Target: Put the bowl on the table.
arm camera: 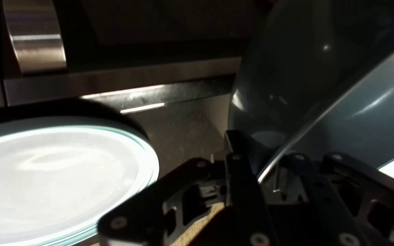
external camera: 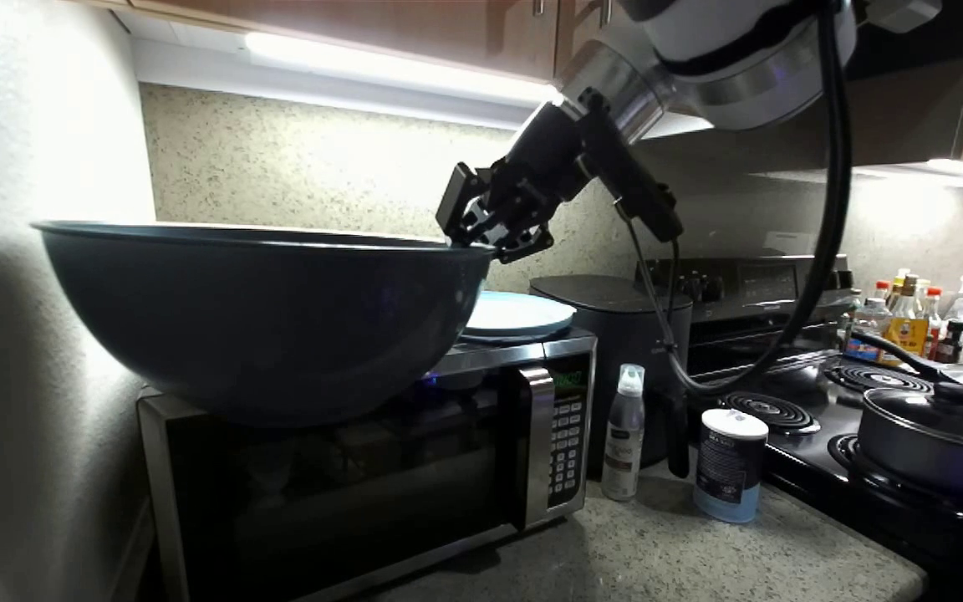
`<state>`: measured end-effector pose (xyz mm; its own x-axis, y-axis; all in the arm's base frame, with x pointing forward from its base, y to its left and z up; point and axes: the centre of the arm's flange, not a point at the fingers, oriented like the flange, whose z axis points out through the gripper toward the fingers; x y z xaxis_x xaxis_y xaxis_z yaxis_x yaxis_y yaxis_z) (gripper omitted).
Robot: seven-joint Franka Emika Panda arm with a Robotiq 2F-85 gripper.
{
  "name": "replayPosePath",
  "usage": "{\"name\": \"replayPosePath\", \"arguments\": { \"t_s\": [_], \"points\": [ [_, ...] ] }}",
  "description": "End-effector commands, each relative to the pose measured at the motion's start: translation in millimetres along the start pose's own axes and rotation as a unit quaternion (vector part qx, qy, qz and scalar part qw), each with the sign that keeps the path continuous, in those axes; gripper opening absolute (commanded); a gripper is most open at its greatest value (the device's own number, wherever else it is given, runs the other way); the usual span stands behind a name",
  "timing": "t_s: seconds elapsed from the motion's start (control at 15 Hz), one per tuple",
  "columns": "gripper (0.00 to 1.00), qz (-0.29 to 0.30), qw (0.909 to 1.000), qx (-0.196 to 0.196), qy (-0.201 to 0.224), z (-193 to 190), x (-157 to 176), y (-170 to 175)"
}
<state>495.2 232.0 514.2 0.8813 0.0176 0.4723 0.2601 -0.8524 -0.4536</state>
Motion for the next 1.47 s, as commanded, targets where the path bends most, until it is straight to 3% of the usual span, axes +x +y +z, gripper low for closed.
{"name": "replayPosePath", "arguments": {
  "t_s": [0.0, 0.4, 1.0, 1.07, 1.4],
  "points": [
    [0.08, -0.005, 0.9973, 0.018, -0.072, -49, -29, -1],
    [0.08, 0.001, 0.9864, 0.015, -0.164, -76, -59, 14],
    [0.08, 0.079, 0.9625, -0.003, -0.259, -1, -67, 74],
    [0.09, 0.059, 0.9685, -0.002, -0.242, -8, -74, 70],
    [0.09, 0.072, 0.9637, -0.006, -0.257, 9, -75, 82]
  ]
}}
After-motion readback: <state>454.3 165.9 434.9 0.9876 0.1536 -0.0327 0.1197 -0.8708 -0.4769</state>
